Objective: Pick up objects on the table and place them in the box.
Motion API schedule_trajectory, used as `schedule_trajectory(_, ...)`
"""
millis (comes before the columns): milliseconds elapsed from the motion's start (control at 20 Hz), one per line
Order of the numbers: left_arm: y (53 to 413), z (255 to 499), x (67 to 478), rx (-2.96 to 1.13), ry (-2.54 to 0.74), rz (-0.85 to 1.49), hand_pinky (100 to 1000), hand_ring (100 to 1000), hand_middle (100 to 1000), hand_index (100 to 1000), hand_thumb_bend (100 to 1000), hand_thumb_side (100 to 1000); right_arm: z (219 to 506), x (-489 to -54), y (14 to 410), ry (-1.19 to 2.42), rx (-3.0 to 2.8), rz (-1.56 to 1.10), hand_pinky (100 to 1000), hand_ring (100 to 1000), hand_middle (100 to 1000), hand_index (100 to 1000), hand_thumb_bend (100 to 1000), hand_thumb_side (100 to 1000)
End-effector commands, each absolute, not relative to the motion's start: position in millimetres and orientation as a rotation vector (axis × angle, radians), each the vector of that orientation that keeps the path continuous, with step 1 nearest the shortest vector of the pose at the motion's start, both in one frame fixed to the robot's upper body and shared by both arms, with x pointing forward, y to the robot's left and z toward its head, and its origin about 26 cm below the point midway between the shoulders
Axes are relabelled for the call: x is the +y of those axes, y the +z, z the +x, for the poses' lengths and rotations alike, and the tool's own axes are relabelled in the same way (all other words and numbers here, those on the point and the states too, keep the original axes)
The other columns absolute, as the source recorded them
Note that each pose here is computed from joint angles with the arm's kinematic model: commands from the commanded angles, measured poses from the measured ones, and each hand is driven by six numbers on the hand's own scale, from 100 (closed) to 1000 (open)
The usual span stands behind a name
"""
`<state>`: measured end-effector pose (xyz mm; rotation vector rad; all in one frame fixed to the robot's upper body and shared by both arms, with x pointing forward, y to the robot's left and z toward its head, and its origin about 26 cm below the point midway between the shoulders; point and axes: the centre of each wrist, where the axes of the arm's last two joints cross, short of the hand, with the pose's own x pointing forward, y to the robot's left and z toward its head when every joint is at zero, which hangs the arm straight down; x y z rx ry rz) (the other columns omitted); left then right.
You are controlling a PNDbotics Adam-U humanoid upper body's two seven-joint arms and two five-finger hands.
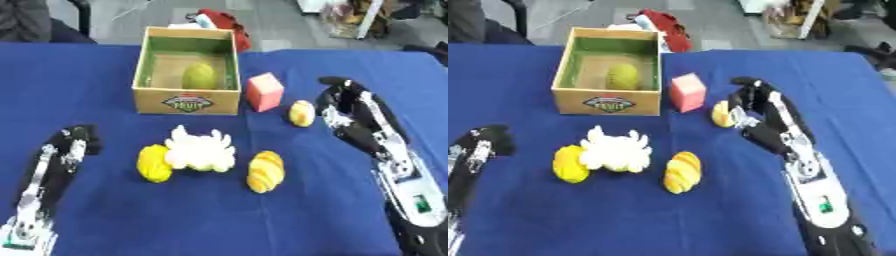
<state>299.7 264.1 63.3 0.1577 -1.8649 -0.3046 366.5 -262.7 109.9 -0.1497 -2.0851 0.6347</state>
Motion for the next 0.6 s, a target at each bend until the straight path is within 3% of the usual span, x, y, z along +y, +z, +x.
schedule_trajectory(50,69,299,265,-1.88,-0.316,0.16,654,617,582,742,100,723,379,-285,130,0.797,-2.061,-0.265,589,567,580,853,100,349)
schedule_trajectory(100,68,299,265,-1.879,-0.317,0.16,654,617,582,742,100,723,384,-290,133,0.864,-2.038,-0.294,589,567,582,853,100,343)
schedule_trajectory(200,67,299,265,-1.876,-0.318,0.16,654,618,582,742,100,726,395,-300,137,1.026,-1.958,-0.355,638,624,645,892,100,247)
schedule_trajectory(600,64,297,266,-1.864,-0.321,0.161,654,618,582,742,100,721,434,-332,132,1.426,-1.535,-0.522,721,742,766,936,100,198)
